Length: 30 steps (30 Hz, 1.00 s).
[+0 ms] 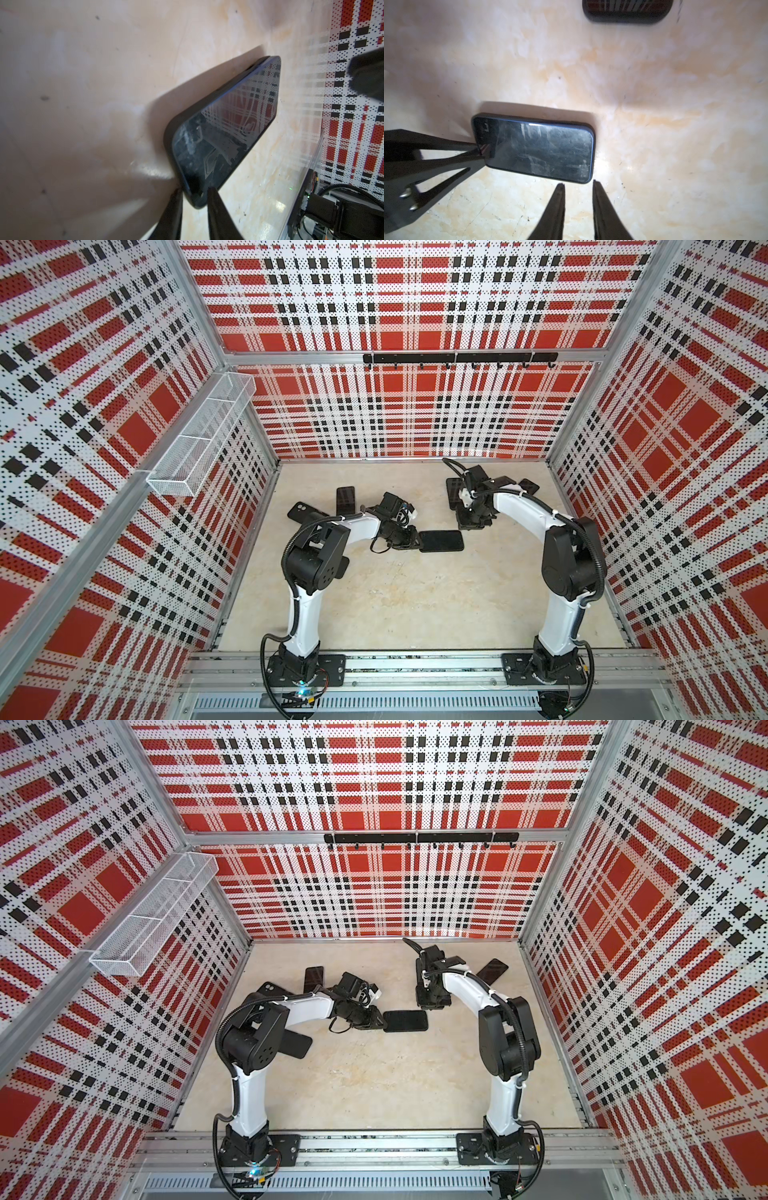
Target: Put the phone into the phone case
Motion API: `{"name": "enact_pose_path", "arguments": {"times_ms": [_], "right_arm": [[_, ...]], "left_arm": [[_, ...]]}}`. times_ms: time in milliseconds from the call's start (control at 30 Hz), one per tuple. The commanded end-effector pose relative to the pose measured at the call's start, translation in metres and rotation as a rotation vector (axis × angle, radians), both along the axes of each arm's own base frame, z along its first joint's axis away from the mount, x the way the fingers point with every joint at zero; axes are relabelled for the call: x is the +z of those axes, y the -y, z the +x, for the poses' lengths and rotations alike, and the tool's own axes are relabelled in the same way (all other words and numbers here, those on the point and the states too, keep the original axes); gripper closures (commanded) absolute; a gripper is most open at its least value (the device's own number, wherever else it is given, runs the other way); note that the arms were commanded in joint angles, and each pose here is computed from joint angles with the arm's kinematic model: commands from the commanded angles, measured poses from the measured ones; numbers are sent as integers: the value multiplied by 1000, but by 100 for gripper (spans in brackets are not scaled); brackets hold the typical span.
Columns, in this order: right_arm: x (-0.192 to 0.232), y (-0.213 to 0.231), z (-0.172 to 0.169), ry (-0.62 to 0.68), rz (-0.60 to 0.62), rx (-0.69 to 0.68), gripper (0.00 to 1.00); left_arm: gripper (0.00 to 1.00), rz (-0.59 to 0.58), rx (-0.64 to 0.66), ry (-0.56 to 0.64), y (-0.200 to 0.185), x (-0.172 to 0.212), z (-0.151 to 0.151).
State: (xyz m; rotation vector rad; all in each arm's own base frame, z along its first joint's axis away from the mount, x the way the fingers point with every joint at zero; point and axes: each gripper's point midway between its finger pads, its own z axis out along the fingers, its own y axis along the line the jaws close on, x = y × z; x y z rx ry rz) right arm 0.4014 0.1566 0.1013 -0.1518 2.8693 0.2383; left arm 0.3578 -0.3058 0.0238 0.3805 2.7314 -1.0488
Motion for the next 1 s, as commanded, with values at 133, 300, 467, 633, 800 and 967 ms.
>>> {"name": "enact_pose_path", "arguments": {"times_ms": [133, 300, 467, 633, 800, 967], "right_arm": [[-8, 0, 7, -23, -28, 149, 80], [-31, -5, 8, -54, -12, 180, 81], [-54, -5, 5, -92, -15, 186, 81], [-69, -5, 5, -116, -5, 187, 83], [-82, -7, -1, -149, 10, 190, 85], [-99, -7, -11, -196, 13, 187, 88]], "left_arm": [[74, 103, 84, 54, -21, -16, 12], [74, 115, 83, 31, -22, -25, 10], [75, 119, 78, 17, -21, -28, 10], [75, 119, 77, 14, -21, -27, 9], [75, 119, 75, 11, -20, -28, 9], [76, 119, 73, 6, -20, -29, 7]]}}
